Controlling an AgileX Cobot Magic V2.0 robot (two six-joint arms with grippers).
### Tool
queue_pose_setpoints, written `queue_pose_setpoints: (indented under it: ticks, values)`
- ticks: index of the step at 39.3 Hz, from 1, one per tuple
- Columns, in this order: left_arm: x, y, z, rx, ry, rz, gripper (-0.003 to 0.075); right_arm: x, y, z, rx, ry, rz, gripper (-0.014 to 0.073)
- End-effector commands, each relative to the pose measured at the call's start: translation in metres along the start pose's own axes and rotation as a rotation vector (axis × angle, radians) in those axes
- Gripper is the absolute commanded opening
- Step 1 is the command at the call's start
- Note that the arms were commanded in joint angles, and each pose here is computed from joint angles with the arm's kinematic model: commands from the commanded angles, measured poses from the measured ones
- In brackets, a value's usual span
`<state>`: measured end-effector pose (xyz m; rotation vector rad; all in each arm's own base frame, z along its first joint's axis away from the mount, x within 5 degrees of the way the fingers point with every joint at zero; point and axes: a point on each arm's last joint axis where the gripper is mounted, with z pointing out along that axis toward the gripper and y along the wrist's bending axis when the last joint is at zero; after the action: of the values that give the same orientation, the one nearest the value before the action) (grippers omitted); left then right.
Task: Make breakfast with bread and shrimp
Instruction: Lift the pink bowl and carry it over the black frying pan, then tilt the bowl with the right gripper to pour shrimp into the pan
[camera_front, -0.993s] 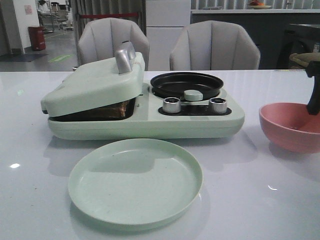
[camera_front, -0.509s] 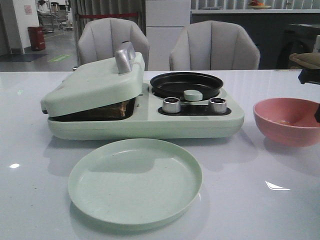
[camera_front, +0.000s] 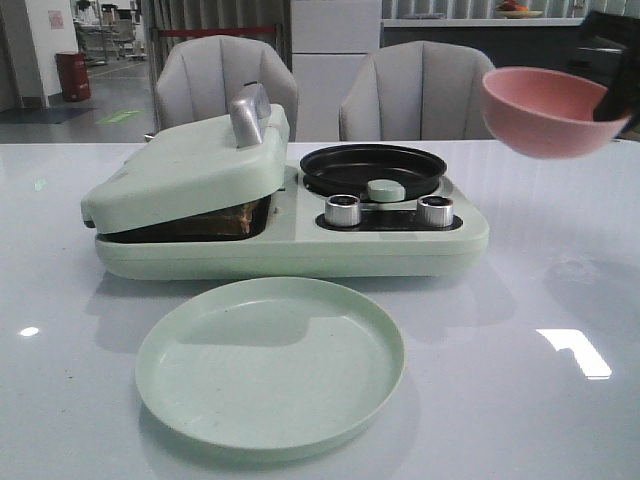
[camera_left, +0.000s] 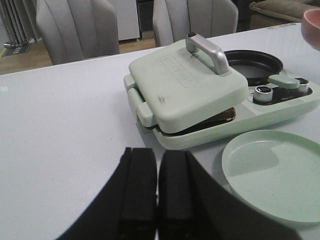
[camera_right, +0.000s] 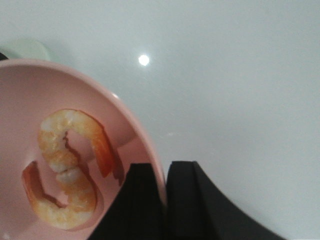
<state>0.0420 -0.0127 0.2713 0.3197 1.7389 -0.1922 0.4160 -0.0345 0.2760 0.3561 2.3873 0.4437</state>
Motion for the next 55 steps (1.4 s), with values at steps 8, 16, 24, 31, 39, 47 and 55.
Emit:
queue_pose_setpoints:
  ticks: [8,16,24,31,39,47,55]
  values:
    - [-0.014,0.0,-0.002,0.006,-0.087,-0.009,0.0114,-0.031,0.046,-0.032,-0.141,-0.293,-0.038,0.0136]
    - [-0.014,0.0,-0.002,0.006,-0.087,-0.009,0.0114,-0.023,0.087,-0.025,-0.153,-0.383,-0.251,0.0136]
    - [-0.014,0.0,-0.002,0.006,-0.087,-0.009,0.0114,-0.025,0.113,-0.018,-0.119,-0.587,-0.255,0.0137]
    - [-0.014,0.0,-0.002,0.006,-0.087,-0.009,0.0114,-0.013,0.13,-0.004,-0.036,-0.787,-0.344,0.0137]
    - [-0.014,0.0,-0.002,0.006,-0.087,-0.009,0.0114,0.015,0.134,0.019,0.052,-0.995,-0.474,0.0137]
    - [-0.014,0.0,-0.002,0.006,-0.087,-0.009,0.0114,0.037,0.126,0.037,0.062,-1.241,-0.588,0.0137]
    - [-0.014,0.0,-0.002,0.006,-0.087,-0.009,0.0114,0.054,0.129,0.051,-0.026,-1.348,-0.719,0.0137]
